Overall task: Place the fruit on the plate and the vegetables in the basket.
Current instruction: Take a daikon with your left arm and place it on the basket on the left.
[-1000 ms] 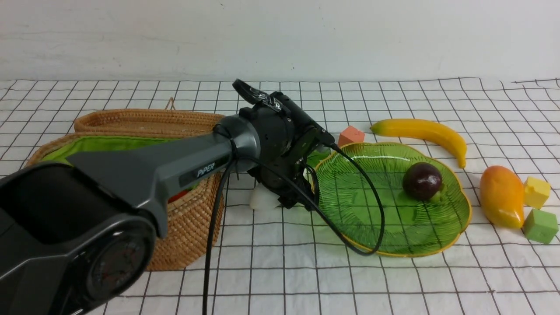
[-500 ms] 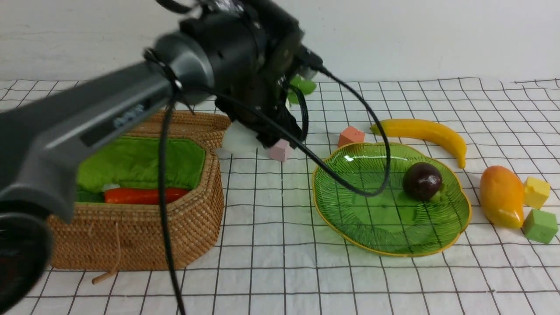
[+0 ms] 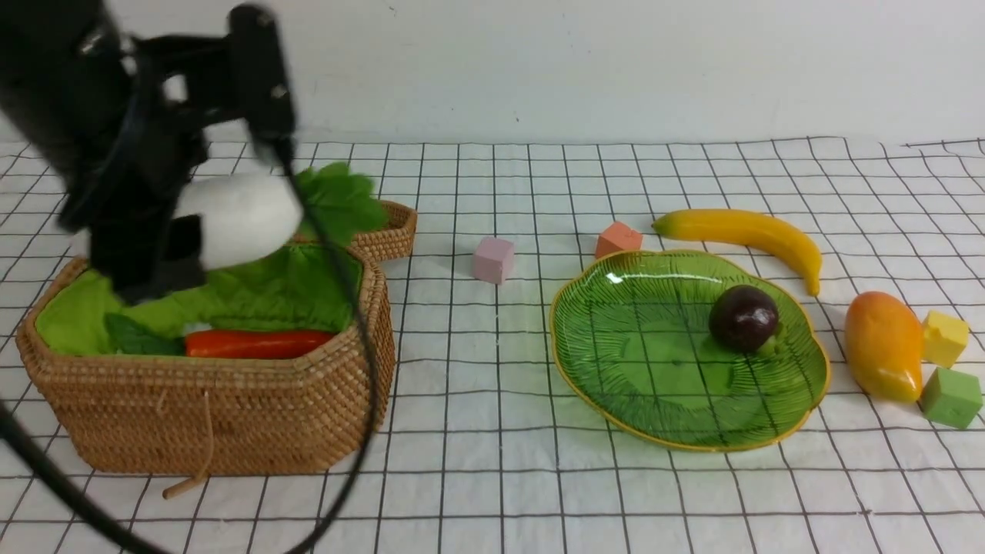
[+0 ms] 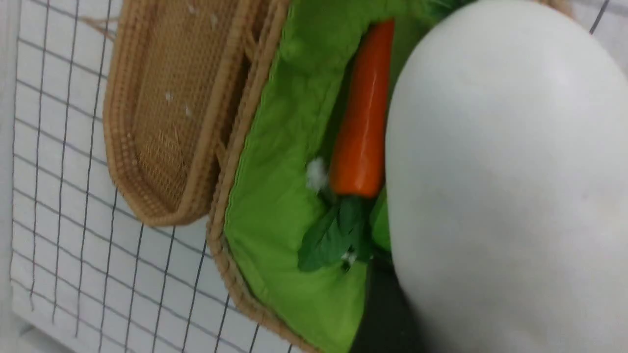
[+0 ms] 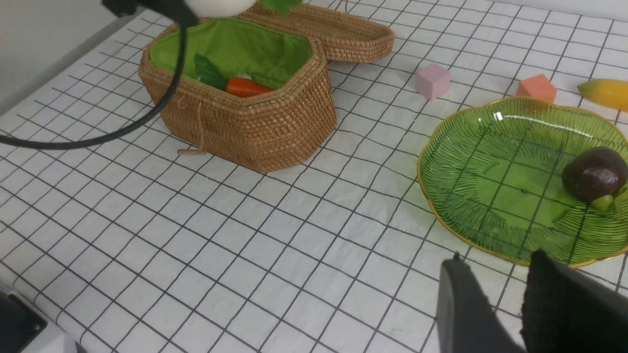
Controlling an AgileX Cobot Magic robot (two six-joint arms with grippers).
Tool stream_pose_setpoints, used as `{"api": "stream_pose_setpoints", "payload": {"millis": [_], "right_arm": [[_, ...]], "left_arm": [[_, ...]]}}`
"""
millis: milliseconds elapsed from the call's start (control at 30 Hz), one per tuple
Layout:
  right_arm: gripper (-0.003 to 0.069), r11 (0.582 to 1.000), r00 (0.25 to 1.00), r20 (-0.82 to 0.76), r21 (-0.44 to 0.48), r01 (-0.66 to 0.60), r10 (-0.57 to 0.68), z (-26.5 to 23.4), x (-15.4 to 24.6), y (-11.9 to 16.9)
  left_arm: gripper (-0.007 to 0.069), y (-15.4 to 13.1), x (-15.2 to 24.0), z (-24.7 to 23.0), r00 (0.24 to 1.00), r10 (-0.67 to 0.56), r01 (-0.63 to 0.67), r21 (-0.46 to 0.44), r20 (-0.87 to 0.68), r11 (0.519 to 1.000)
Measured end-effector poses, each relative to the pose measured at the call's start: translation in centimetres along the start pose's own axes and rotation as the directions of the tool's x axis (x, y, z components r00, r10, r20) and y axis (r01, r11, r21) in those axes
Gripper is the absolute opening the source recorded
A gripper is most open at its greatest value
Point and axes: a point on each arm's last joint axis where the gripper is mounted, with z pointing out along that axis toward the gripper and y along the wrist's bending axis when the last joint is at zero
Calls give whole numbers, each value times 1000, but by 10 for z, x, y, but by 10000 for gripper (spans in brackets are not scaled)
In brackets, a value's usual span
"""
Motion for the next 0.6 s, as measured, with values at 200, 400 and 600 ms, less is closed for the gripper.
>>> {"api": "stream_pose_setpoints", "payload": {"millis": [200,400,600], "right_arm": [[214,996,997,34,-36,77,-76,0,-3,3],[219,992,993,74,-80,102,-96,-1,-6,8],[227,991,992,81,-89,102,-95,-1,-7,9]], "left_arm": [[463,-5,38,51,996,85,-86,-28,-40,996],[463,-3,35,65,999,34,-33,-85,10,996],[557,-2,35,64,997,-71,73,-104,24,992]]}}
